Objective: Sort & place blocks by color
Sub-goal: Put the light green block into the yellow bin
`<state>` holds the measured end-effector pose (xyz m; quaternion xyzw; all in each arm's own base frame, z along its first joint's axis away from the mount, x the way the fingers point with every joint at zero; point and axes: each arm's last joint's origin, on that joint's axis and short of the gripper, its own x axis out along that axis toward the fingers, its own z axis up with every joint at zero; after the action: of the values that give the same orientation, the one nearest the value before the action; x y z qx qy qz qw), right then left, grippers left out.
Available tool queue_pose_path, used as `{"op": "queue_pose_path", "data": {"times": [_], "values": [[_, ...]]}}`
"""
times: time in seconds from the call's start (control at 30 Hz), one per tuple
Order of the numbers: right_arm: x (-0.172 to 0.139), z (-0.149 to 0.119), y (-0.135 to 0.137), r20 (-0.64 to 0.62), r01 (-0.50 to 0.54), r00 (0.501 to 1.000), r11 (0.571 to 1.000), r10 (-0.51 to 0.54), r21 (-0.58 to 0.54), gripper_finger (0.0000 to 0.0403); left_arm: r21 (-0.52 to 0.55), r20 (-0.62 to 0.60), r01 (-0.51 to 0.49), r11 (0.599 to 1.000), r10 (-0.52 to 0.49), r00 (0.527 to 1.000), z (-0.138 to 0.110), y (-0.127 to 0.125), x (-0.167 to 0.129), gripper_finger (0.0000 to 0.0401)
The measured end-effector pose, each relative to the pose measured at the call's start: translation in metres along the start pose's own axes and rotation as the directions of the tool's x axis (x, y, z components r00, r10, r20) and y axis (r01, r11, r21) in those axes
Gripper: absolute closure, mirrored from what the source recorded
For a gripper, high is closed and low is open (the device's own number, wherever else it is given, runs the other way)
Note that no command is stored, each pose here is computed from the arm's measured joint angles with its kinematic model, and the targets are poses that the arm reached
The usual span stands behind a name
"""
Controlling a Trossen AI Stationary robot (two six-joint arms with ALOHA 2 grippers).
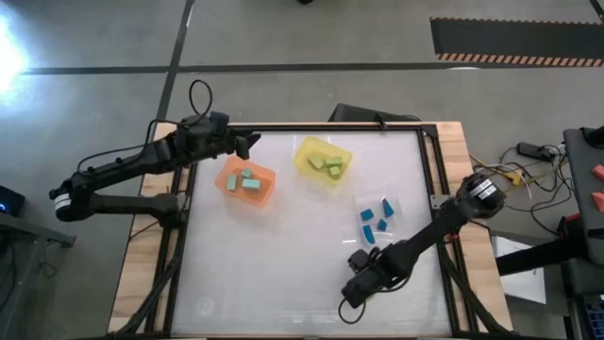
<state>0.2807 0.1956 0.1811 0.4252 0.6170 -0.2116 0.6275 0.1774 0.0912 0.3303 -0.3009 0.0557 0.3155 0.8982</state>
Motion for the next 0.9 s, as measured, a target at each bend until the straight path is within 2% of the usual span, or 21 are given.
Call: {"op": "queue_pose_path", "data": {"times": [0.3, 0.57, 0.73, 0.9], "values": [[-0.041, -0.005, -0.005, 0.019, -0.081, 0.997, 0.996, 0.081, -0.04, 0.0363, -0.003, 0.018, 0.013, 1.0, -0.013, 1.0, 0.002, -0.001, 0.0, 0.0201], [-0.042, -0.004, -0.005, 0.032, -0.08, 0.996, 0.995, 0.082, -0.059, 0.0363, -0.003, 0.022, 0.015, 1.0, -0.015, 1.0, 0.002, -0.001, 0.0, 0.0201], [-0.063, 0.012, -0.008, 0.149, -0.08, 0.984, 0.988, 0.1, -0.131, 0.0363, -0.008, 0.049, 0.034, 0.999, -0.034, 0.998, 0.005, -0.003, -0.001, 0.0201], [-0.094, 0.051, -0.019, 0.295, -0.017, 0.953, 0.984, 0.07, -0.178, 0.0363, -0.048, 0.1, 0.075, 0.996, -0.07, 0.993, 0.01, -0.007, -0.003, 0.0201]]}}
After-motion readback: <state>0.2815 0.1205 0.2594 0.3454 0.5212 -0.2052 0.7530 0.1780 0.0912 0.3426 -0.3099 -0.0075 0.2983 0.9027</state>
